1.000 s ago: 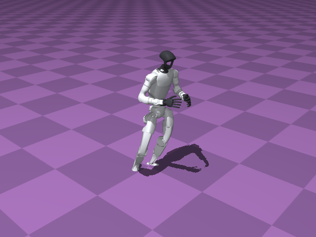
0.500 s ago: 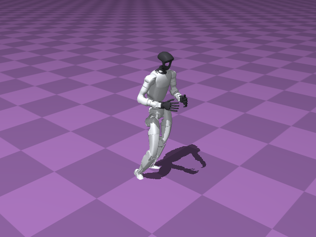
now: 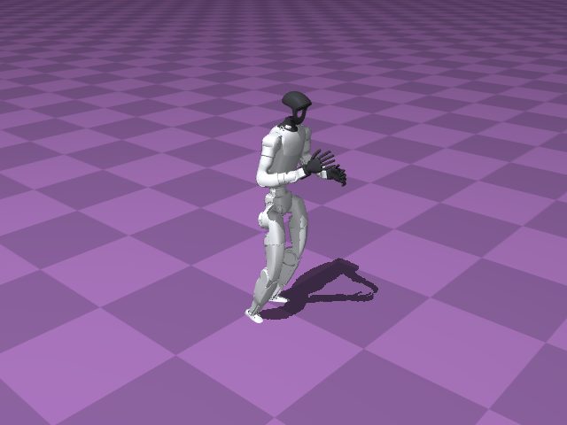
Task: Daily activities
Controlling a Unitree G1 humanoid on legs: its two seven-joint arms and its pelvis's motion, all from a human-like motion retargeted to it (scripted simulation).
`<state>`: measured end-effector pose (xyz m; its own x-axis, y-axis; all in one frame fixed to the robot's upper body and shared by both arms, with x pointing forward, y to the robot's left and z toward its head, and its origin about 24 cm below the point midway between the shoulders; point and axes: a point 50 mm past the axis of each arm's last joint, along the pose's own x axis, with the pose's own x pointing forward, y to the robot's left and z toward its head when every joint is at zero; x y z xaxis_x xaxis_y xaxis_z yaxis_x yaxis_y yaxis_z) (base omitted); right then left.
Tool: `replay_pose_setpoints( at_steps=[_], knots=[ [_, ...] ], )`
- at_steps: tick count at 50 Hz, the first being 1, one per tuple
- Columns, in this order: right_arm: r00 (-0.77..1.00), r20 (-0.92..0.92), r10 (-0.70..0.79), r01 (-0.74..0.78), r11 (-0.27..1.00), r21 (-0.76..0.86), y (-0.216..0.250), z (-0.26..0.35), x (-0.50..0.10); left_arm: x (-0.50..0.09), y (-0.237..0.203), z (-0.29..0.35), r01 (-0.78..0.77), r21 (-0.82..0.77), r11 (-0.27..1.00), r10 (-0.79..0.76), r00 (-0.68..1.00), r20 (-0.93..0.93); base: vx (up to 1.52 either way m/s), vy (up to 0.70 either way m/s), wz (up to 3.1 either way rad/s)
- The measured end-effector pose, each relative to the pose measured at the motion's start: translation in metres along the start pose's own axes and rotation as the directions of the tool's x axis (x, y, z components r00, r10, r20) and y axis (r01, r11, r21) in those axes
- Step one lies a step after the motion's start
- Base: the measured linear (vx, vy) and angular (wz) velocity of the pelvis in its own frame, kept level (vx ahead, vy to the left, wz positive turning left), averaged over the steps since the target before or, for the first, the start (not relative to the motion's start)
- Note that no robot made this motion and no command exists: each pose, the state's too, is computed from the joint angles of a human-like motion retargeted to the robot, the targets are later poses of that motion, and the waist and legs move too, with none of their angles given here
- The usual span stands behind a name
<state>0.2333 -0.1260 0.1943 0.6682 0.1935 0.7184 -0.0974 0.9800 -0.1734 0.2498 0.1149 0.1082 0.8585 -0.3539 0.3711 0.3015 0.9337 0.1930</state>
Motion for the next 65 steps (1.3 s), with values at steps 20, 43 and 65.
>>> replay_pose_setpoints(
  at_steps=[20,43,65],
  knots=[
    [0.989,-0.143,0.049,-0.018,0.978,0.207,0.016,-0.028,-0.010,0.023,0.008,0.030,-0.092,0.157,0.983,0.062,0.980,0.191,0.01,-0.11,0.04],
    [0.968,-0.250,-0.017,0.093,0.951,0.296,0.019,-0.048,-0.019,0.038,-0.003,0.042,-0.157,0.242,0.958,0.074,0.945,0.319,0.00,0.00,0.01],
    [0.981,-0.187,-0.058,0.111,0.950,0.292,0.019,-0.043,-0.002,0.042,-0.022,0.040,-0.146,0.253,0.956,0.047,0.932,0.360,0.00,0.02,0.03]
  ],
)
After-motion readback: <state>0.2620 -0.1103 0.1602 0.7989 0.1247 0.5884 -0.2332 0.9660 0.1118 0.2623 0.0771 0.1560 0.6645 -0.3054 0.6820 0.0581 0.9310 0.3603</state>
